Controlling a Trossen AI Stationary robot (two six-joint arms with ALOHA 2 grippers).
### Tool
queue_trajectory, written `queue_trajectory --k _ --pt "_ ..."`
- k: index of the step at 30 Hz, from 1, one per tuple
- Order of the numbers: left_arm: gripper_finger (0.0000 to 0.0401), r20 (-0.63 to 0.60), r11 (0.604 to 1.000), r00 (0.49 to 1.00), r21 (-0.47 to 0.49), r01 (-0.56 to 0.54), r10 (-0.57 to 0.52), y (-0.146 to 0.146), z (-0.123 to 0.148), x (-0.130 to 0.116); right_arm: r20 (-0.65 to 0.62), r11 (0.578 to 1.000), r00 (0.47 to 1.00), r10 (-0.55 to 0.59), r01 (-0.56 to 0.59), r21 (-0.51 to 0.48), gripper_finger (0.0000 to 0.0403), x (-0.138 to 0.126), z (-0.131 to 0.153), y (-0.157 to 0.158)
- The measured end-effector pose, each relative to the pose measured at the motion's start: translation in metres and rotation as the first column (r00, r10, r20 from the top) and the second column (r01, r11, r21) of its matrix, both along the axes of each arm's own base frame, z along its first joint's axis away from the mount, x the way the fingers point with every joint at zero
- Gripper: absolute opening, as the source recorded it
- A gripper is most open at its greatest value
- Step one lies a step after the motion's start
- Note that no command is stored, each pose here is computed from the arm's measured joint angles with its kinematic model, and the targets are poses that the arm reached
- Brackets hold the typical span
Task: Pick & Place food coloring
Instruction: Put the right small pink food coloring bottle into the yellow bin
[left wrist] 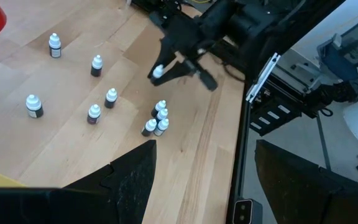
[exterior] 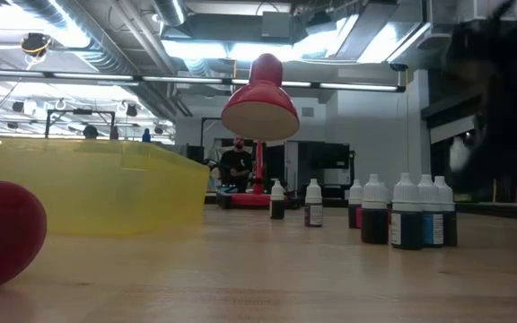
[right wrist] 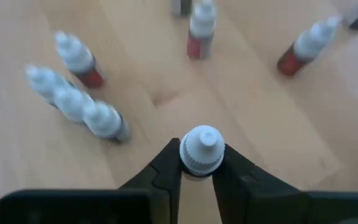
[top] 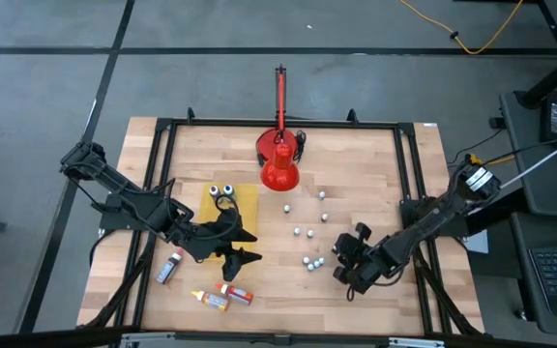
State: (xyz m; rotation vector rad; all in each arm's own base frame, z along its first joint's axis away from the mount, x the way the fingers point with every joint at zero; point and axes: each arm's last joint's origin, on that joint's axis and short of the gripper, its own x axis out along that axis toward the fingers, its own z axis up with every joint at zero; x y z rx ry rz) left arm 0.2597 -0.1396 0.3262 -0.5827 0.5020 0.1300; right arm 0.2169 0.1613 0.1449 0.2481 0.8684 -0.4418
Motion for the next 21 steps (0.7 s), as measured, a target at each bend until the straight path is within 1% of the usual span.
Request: queue_trajectory --k 3,5,7,12,17,21 --pt "0.0260 0.000 1.000 1.000 0.000 0.000 0.000 0.000 0.000 0.000 -0.005 1.000 1.000 0.007 -0.007 0.005 0.0076 0.003 0.022 0.004" --pt "0.0260 0.000 1.000 1.000 0.000 0.000 0.000 0.000 0.000 0.000 -0.034 1.000 0.999 0.018 -0.018 0.003 0.0079 0.006 0.032 0.007" --pt "0.0260 0.000 1.000 1.000 0.000 0.000 0.000 0.000 0.000 0.000 -0.030 0.999 0.999 0.033 -0.033 0.003 0.0079 0.010 0.045 0.010" --pt "0.0260 0.000 1.000 1.000 0.000 0.000 0.000 0.000 0.000 0.000 0.040 0.996 0.996 0.080 -0.081 0.032 0.0076 0.024 0.076 0.022" --pt "0.0260 0.000 1.000 1.000 0.000 0.000 0.000 0.000 0.000 0.000 0.123 0.992 0.988 0.096 -0.105 0.071 0.0076 0.036 0.112 0.030" --pt "0.0260 0.000 1.000 1.000 0.000 0.000 0.000 0.000 0.000 0.000 0.180 0.991 0.979 0.091 -0.107 0.078 0.0076 0.042 0.139 0.033"
